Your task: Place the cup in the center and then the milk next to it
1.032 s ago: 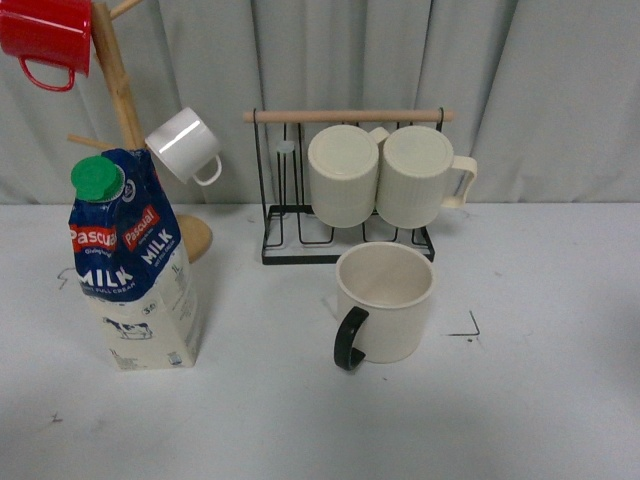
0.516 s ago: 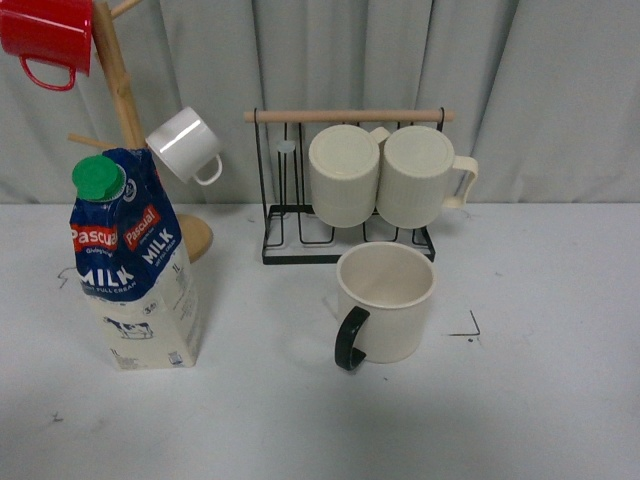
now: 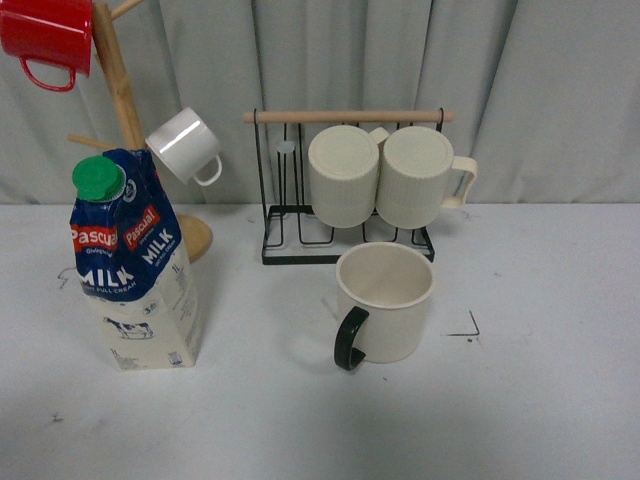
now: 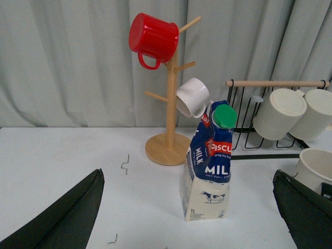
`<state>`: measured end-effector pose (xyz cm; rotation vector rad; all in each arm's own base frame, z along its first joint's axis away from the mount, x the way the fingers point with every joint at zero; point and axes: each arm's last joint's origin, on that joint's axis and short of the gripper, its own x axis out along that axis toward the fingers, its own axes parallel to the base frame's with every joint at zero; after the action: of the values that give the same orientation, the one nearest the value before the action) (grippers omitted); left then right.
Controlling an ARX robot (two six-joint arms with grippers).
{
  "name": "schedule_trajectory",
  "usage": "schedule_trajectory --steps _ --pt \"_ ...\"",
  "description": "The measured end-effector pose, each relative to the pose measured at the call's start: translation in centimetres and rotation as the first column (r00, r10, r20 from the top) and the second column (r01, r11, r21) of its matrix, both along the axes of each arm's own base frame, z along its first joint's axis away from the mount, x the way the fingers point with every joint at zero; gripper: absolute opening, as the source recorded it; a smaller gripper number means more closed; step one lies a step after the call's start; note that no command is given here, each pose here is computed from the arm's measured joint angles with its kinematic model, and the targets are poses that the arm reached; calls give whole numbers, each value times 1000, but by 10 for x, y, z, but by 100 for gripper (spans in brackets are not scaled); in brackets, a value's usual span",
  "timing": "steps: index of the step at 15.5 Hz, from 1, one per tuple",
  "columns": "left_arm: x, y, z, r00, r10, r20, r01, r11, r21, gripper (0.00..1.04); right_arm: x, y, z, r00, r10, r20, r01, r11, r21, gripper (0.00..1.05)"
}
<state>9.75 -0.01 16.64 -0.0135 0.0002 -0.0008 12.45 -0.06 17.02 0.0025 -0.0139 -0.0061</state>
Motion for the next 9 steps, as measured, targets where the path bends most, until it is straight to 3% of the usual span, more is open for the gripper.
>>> schedule_trajectory --steps 9 --pt "0 0 0 1000 0 0 0 1000 0 98 -14 0 0 1000 0 -2 0 1000 0 2"
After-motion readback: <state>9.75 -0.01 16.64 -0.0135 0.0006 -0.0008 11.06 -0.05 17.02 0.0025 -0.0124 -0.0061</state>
